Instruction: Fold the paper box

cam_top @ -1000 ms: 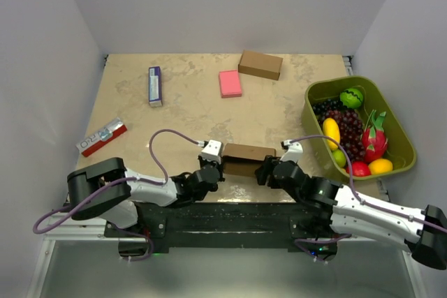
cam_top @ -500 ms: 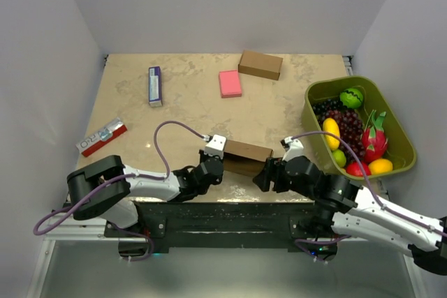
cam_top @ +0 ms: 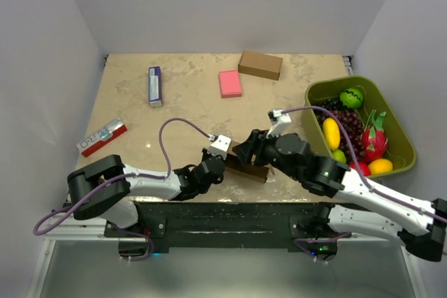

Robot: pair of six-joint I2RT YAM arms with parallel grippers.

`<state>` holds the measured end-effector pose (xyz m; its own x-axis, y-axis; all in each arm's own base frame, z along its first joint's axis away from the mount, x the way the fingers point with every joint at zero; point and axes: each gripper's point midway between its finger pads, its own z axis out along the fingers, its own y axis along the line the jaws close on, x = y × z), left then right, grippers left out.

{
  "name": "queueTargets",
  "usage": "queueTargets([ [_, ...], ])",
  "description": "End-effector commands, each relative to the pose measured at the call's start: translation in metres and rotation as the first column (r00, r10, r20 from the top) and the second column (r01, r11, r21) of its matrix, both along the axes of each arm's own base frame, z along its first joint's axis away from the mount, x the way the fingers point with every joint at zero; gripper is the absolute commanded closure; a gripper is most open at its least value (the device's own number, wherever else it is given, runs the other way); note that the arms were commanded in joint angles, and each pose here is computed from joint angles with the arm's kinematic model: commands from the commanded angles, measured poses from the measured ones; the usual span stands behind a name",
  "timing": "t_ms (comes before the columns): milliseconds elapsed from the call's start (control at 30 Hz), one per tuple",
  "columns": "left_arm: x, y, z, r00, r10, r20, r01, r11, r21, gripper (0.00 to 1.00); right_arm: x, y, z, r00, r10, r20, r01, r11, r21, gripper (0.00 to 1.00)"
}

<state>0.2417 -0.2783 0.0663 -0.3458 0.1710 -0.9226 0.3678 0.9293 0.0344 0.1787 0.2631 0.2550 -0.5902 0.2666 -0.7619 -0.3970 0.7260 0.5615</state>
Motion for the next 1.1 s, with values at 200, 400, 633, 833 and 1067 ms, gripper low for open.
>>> queueTargets([
  [200, -0.012, -0.002, 0.004, 0.994, -0.090, -0.066, 0.093, 0.995, 0.046, 0.63, 0.016, 0.004, -0.112, 0.981, -0.148, -0.125, 0.145, 0.989, -0.036, 0.49],
  [400, -0.033, 0.004, 0.011, 0.978, -0.165, -0.127, 0.169, 0.985, 0.021, 0.29, 0.016, -0.008, -0.145, 0.969, -0.197, -0.147, 0.190, 0.980, -0.060, 0.49],
  [633, -0.061, 0.012, 0.035, 0.951, -0.264, -0.161, 0.248, 0.962, -0.110, 0.20, 0.018, -0.003, -0.136, 0.976, -0.179, -0.122, 0.171, 0.983, -0.071, 0.48],
  [833, -0.082, 0.009, 0.075, 0.915, -0.381, -0.131, 0.346, 0.911, -0.225, 0.17, 0.017, -0.004, -0.137, 0.978, -0.170, -0.124, 0.162, 0.984, -0.072, 0.48],
  [1067, -0.041, 0.007, 0.160, 0.943, -0.332, 0.031, 0.325, 0.893, -0.313, 0.20, 0.011, -0.014, -0.147, 0.974, -0.180, -0.137, 0.169, 0.982, -0.090, 0.48],
])
